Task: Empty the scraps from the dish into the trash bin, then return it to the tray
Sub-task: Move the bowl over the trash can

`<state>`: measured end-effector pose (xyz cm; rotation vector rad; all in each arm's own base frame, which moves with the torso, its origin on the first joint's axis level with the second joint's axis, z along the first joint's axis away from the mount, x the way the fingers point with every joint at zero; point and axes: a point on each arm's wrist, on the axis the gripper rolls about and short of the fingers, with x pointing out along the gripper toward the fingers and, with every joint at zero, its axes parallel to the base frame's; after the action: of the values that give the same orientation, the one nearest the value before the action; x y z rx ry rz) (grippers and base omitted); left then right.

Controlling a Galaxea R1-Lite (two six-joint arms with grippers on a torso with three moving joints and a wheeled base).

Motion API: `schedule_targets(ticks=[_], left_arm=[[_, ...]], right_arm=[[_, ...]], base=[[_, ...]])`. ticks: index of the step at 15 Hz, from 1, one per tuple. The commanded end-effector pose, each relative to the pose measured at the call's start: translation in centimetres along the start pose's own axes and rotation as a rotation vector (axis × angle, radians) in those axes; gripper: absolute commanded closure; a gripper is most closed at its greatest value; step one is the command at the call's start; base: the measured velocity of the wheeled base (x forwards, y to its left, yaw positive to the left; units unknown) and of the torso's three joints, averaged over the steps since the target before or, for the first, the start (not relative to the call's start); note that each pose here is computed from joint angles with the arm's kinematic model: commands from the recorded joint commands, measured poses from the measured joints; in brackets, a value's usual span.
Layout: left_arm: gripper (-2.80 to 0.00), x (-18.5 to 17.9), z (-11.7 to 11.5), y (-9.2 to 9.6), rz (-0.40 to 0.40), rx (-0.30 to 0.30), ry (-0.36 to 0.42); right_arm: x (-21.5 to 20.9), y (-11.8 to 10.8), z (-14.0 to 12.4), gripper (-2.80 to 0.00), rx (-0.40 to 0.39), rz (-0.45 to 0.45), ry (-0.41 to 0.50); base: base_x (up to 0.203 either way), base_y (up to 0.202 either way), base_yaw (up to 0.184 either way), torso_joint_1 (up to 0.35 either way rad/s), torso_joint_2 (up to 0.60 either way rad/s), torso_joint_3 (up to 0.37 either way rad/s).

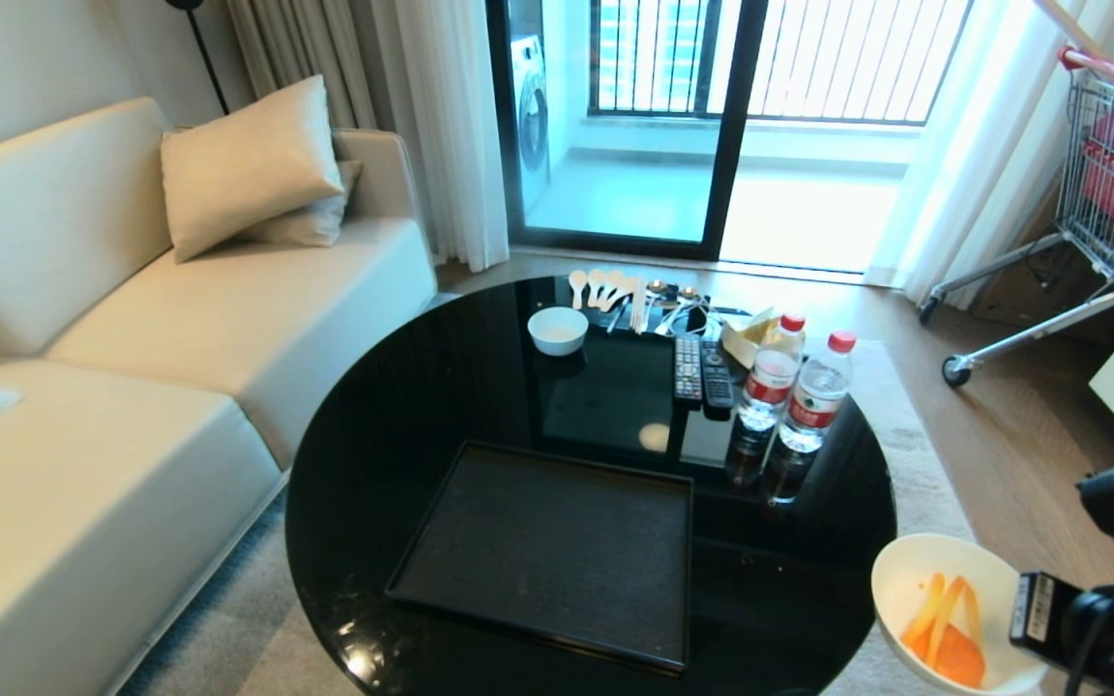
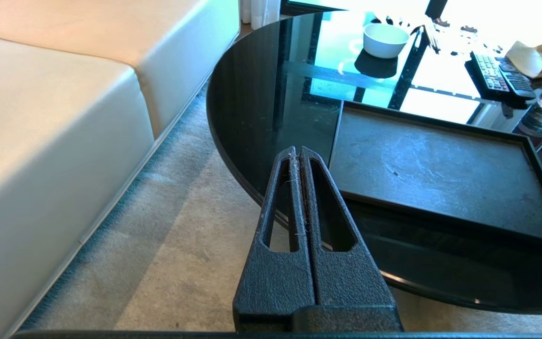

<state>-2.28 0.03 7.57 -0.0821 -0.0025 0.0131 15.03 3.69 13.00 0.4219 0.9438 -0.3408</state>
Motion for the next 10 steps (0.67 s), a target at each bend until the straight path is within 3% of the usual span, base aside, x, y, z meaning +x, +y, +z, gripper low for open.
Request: schedule_targets(ticks=[1,10], left_arm=[[0.00,0.00,0.01,0.00,0.001,-0.001,-0.001],[0.00,0.00,-0.01,0.00,0.001,-0.001,0.000]], right_arm=[[-1.06,-1.72,-1.43,0.00,0.013,0.020,-0.022],[-1.03,-2.33,-2.07,0.00,0.013,0.014,-0.014]], base=[[0.000,0.000,0.000,0.000,0.00,0.000],[0.000,0.000,0.000,0.000,0.00,0.000]])
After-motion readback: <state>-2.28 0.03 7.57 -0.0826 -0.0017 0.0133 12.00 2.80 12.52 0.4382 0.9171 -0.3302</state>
